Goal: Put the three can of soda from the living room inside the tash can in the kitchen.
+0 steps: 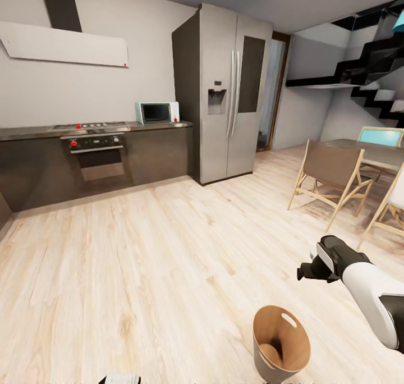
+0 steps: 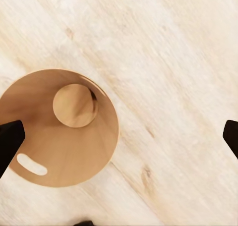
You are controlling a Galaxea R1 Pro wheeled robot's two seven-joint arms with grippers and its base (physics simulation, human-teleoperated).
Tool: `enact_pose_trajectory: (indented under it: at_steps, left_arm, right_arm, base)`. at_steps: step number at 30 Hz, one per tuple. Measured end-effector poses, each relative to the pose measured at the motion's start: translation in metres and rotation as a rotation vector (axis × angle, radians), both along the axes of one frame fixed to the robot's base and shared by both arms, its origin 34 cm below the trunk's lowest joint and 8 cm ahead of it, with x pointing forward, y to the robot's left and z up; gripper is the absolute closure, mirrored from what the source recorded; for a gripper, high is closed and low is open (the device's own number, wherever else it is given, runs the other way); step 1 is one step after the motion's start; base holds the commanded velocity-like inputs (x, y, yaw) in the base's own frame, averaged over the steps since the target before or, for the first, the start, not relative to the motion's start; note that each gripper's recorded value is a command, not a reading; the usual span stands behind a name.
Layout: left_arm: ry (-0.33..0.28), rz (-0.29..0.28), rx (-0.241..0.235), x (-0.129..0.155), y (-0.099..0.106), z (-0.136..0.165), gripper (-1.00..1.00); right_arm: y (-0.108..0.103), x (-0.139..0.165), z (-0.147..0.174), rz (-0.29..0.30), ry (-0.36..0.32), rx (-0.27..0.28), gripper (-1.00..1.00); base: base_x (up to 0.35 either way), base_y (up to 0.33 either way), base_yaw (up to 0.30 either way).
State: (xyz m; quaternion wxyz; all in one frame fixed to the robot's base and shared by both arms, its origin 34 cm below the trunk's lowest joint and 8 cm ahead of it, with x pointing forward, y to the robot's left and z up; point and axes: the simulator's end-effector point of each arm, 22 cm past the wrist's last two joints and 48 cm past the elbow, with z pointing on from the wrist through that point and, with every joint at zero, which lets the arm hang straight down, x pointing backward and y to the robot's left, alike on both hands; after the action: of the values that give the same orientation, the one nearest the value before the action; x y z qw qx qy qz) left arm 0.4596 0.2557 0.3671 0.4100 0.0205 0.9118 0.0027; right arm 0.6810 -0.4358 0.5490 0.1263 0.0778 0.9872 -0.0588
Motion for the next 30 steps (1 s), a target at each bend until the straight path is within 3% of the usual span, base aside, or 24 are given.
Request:
enact_pose_trajectory:
  at_steps: [26,30]
  left_arm:
    - [-0.001,0.000,0.001,-0.013,0.001,-0.057,-1.00]
    - [-0.001,0.000,0.001,-0.016,0.001,-0.066,-1.00]
  right_arm:
    - [0.000,-0.014,-0.057,-0.001,0.000,0.000,-1.00]
    - [-0.002,-0.011,-0.065,0.003,-0.025,-0.006,-1.00]
  base:
    - [0.000,0.000,0.000]
    - [0.000,0.000,0.000]
